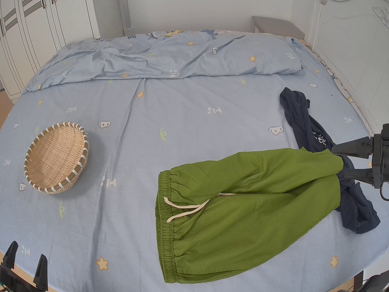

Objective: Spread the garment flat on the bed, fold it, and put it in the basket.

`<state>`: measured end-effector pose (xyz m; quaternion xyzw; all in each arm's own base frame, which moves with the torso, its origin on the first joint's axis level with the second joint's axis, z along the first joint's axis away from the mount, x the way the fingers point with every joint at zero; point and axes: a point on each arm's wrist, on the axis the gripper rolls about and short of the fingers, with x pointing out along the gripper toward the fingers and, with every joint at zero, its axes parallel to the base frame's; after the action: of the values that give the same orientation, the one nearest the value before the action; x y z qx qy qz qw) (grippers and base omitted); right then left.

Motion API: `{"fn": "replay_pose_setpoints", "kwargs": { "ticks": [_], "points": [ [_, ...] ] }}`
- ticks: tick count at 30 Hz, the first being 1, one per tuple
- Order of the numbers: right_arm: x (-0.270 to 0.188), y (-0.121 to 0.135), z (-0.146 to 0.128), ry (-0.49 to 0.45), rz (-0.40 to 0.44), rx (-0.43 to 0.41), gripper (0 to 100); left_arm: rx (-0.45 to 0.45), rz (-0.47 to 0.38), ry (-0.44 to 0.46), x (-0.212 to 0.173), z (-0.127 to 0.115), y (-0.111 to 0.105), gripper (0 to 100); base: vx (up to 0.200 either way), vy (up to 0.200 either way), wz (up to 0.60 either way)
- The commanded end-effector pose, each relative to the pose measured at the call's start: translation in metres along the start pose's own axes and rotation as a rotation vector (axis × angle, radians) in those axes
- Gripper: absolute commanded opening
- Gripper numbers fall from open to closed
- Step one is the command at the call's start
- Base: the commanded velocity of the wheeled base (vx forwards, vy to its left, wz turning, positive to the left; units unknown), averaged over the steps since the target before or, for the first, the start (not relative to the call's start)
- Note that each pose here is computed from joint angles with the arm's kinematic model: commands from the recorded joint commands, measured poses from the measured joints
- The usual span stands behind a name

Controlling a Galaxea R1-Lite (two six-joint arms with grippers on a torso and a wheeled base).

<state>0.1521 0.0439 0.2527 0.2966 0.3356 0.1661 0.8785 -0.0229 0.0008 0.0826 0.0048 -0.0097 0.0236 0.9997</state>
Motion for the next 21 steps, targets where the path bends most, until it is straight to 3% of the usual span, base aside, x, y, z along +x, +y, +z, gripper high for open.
{"fn": "replay_pose_setpoints", "kwargs": {
  "ticks": [1,2,3,5,7,8,9,11,12,13,15,16,17,18,21],
  "points": [
    [-0.006,-0.001,-0.002,-0.019,0.005,-0.001,100,-0.051,-0.010,-0.121,-0.009,0.028,0.001,100,0.000,0.000,0.00],
    [-0.005,-0.002,-0.002,-0.015,0.001,0.001,100,-0.176,-0.058,-0.268,-0.025,0.086,0.003,100,0.000,0.000,0.00],
    [-0.003,-0.002,-0.002,-0.009,0.001,0.001,100,-0.261,-0.112,-0.301,-0.035,0.122,0.006,100,0.000,0.000,0.00],
    [-0.002,-0.003,-0.003,-0.004,-0.002,0.002,100,-0.267,-0.195,-0.169,-0.029,0.142,0.008,100,0.000,0.000,0.00],
    [0.001,-0.004,-0.006,0.012,-0.003,-0.002,100,-0.265,-0.299,0.022,-0.013,0.141,0.005,100,0.000,0.000,0.00],
    [0.001,-0.004,-0.006,0.012,-0.003,-0.002,100,-0.265,-0.299,0.022,-0.013,0.141,0.005,100,0.000,0.000,0.00],
    [0.004,-0.006,-0.008,0.027,-0.012,-0.012,100,-0.330,-0.443,0.248,0.010,0.132,-0.002,100,0.000,0.000,0.00],
    [0.007,-0.009,-0.010,0.039,-0.020,-0.026,100,-0.448,-0.545,0.418,0.031,0.124,-0.010,100,0.000,0.000,0.00],
    [0.007,-0.009,-0.010,0.043,-0.023,-0.034,100,-0.507,-0.586,0.477,0.040,0.123,-0.014,100,0.000,0.000,0.00],
    [0.007,-0.009,-0.010,0.043,-0.023,-0.034,100,-0.507,-0.586,0.477,0.040,0.123,-0.014,100,0.000,0.000,0.00],
    [0.009,-0.011,-0.012,0.052,-0.027,-0.048,100,-0.685,-0.696,0.647,0.072,0.115,-0.028,100,0.000,0.000,0.00],
    [0.009,-0.010,-0.012,0.054,-0.025,-0.053,100,-0.720,-0.715,0.704,0.082,0.109,-0.032,100,0.000,0.000,0.00],
    [0.009,-0.010,-0.012,0.054,-0.025,-0.053,100,-0.720,-0.715,0.704,0.082,0.109,-0.032,100,0.000,0.000,0.00],
    [0.009,-0.011,-0.013,0.058,-0.026,-0.054,100,-0.750,-0.756,0.821,0.101,0.087,-0.040,100,0.000,0.000,0.00],
    [0.010,-0.012,-0.014,0.062,-0.029,-0.054,100,-0.753,-0.824,0.980,0.118,0.055,-0.054,100,0.000,0.000,0.00]
  ]
}}
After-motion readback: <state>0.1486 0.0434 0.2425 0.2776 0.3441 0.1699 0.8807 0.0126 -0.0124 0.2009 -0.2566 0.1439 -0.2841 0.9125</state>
